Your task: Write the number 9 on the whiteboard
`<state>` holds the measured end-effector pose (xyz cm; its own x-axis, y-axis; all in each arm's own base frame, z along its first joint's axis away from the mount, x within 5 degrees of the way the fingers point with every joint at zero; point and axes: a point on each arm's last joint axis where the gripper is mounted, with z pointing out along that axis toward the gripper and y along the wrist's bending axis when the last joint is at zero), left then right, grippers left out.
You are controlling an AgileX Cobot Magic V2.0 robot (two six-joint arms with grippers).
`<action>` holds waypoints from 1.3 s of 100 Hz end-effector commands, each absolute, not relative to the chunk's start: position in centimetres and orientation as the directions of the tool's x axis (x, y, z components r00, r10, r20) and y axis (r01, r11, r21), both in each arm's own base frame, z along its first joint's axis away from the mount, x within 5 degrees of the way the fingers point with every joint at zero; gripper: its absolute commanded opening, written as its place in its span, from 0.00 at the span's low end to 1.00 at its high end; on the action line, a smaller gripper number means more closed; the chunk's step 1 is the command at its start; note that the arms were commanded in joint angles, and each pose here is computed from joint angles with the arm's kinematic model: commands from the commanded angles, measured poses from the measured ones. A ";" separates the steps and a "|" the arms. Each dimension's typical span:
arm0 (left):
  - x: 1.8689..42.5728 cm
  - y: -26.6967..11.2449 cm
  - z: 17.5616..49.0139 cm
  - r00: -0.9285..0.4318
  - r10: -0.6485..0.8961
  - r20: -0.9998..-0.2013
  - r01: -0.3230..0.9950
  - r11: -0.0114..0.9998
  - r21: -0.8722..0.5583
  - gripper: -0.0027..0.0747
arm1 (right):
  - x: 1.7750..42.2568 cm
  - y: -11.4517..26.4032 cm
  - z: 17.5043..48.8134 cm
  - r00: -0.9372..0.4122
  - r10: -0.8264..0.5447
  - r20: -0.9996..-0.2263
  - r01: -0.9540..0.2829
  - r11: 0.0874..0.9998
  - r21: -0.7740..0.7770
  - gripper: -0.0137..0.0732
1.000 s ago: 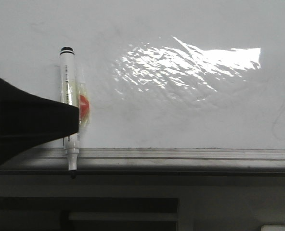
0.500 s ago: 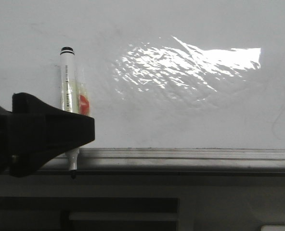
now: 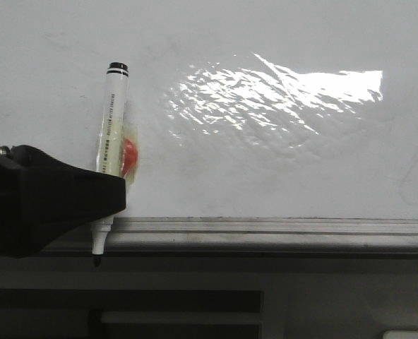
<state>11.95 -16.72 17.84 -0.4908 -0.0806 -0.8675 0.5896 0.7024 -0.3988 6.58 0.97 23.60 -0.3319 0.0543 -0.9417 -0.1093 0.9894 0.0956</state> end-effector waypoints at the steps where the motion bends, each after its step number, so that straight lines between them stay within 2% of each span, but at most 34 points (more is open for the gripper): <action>1: 12.0 -17.5 19.4 -0.414 -0.135 -0.900 0.652 0.646 -0.396 0.01 | 7.0 1.4 25.7 -0.283 0.035 -0.959 -0.173 0.981 0.087 0.09; 38: 11.1 -19.2 21.2 -0.281 -0.042 -0.959 0.825 0.500 -0.264 0.01 | 9.8 5.3 30.6 -0.304 -0.132 -0.943 -0.470 0.882 0.028 0.09; 48: 11.0 -20.4 22.0 -0.228 0.057 -0.972 0.879 0.442 -0.181 0.01 | 10.5 6.9 32.1 -0.297 -0.161 -0.941 -0.542 0.840 0.028 0.10; 54: 11.1 -21.2 22.5 -0.175 0.135 -0.975 0.910 0.400 -0.108 0.01 | 10.7 7.9 32.9 -0.270 -0.207 -0.940 -0.600 0.800 -0.004 0.15; 63: 11.0 -22.0 23.1 -0.084 0.226 -0.971 0.941 0.339 -0.002 0.01 | 10.8 9.4 33.8 -0.236 -0.262 -0.936 -0.670 0.742 -0.039 0.30; 73: 10.8 -22.3 23.8 0.009 0.258 -0.966 0.956 0.280 0.084 0.01 | 10.8 10.7 34.2 -0.242 -0.301 -0.923 -0.718 0.695 -0.038 0.49; 80: 10.6 -22.1 24.2 0.046 0.258 -0.965 0.958 0.262 0.116 0.01 | 10.8 11.3 34.3 -0.256 -0.330 -0.909 -0.737 0.674 -0.037 0.55; 91: 10.4 -21.6 24.6 0.100 0.295 -0.950 0.953 0.245 0.176 0.01 | 11.2 12.0 34.5 -0.272 -0.340 -0.900 -0.746 0.666 -0.026 0.54; 130: 10.3 -21.0 25.0 0.112 0.325 -0.939 0.945 0.258 0.202 0.01 | 12.2 14.5 33.3 -0.393 -0.344 -0.853 -0.760 0.643 0.091 0.54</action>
<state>10.44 -20.58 23.12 0.0813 0.4203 -0.9038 0.9442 0.2579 0.2049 11.90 13.65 31.55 -0.4499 -0.4110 -0.7929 -0.7471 0.6596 0.0820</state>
